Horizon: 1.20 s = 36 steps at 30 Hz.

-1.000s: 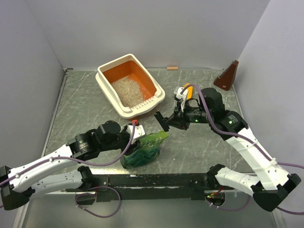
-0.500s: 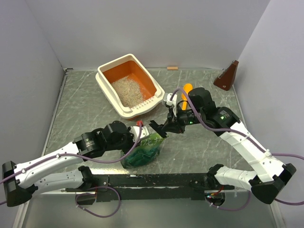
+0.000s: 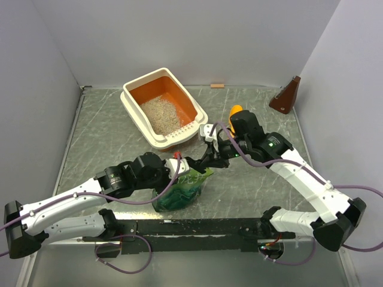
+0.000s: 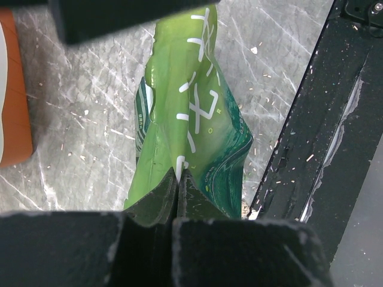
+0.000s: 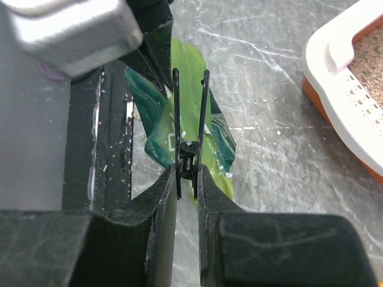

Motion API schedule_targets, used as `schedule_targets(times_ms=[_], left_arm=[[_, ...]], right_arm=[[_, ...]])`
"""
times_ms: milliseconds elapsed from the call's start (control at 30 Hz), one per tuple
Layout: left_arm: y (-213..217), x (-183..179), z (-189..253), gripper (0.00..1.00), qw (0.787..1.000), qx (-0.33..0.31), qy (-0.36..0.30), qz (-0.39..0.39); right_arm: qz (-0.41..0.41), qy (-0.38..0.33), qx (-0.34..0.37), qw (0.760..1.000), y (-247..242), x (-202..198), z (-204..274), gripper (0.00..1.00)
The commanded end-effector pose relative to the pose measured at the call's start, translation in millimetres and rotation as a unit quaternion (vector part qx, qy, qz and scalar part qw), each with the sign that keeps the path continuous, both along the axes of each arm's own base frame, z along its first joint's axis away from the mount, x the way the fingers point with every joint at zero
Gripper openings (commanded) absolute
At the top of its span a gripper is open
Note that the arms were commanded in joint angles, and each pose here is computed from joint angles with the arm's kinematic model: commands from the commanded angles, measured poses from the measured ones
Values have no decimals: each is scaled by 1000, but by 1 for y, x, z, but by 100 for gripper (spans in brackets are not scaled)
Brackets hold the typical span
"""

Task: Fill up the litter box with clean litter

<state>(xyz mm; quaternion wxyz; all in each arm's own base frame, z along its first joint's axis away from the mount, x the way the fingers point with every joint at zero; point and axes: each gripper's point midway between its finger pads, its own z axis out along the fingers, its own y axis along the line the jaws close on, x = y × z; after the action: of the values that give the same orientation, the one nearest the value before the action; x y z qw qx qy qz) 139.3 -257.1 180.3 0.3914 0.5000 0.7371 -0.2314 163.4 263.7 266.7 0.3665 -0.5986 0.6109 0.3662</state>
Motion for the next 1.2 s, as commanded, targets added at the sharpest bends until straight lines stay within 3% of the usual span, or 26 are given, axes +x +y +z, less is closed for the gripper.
schedule_targets(times_ms=[0, 533, 1167], left_arm=[[2, -2, -4, 1, 1000, 0, 6, 5], [4, 0, 2, 1, 1000, -5, 0, 15], [7, 5, 23, 1, 999, -36, -23, 32]], right_arm=[[54, -42, 24, 997, 13, 2, 1, 0], [81, -24, 11, 996, 23, 5, -31, 0], [44, 3, -178, 983, -10, 0, -87, 0]])
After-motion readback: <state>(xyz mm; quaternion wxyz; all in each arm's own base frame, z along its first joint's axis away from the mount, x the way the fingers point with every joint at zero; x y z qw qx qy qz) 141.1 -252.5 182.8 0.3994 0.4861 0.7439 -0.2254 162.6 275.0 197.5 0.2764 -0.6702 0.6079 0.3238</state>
